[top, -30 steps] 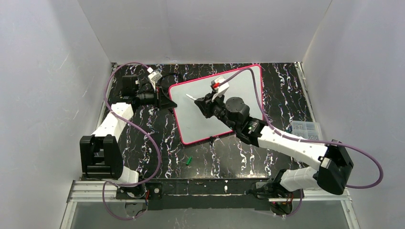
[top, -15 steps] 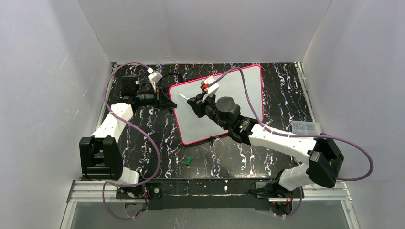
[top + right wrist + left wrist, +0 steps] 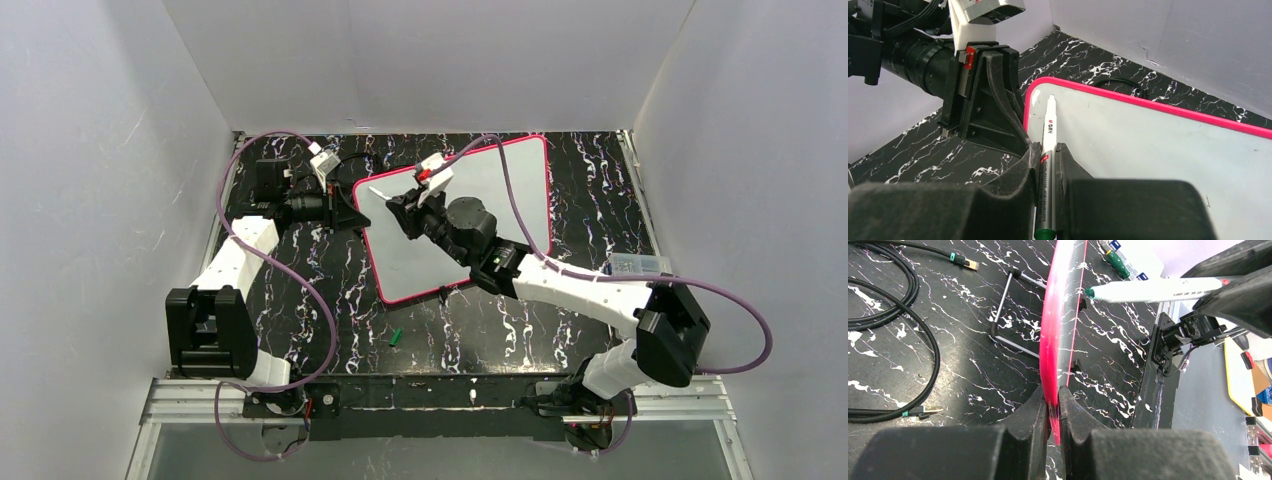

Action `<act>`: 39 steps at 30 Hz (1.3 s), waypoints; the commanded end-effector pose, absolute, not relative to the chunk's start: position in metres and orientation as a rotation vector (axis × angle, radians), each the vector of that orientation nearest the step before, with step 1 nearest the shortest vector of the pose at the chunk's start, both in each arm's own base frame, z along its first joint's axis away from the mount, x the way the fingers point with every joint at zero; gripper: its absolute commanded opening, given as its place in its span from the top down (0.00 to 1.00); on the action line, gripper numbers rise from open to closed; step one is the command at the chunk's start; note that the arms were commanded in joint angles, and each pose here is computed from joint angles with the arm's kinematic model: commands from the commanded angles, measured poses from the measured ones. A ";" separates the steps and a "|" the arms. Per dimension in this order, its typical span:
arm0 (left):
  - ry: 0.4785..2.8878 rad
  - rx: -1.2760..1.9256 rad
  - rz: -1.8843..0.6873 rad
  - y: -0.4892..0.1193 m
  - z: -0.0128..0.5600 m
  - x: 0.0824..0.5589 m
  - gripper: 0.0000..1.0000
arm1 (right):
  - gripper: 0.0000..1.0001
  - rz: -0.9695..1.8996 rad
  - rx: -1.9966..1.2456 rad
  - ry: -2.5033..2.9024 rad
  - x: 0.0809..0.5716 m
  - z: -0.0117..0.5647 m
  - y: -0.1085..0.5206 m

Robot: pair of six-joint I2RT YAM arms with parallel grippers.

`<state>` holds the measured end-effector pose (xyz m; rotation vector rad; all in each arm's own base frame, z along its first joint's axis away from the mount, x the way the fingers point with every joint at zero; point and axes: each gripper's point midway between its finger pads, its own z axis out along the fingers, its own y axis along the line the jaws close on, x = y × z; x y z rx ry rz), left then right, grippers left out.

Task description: Write a sentence on the whiteboard

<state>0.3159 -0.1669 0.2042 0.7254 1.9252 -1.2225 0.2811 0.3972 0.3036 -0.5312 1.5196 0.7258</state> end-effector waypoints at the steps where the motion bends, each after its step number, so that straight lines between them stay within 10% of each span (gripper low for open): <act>1: 1.914 0.771 -1.156 -0.167 0.208 0.312 1.00 | 0.99 0.741 -0.491 1.435 0.284 0.337 0.403; 39: 1.914 0.768 -1.129 -0.165 0.210 0.313 1.00 | 0.99 0.677 -0.550 1.626 0.258 0.260 0.382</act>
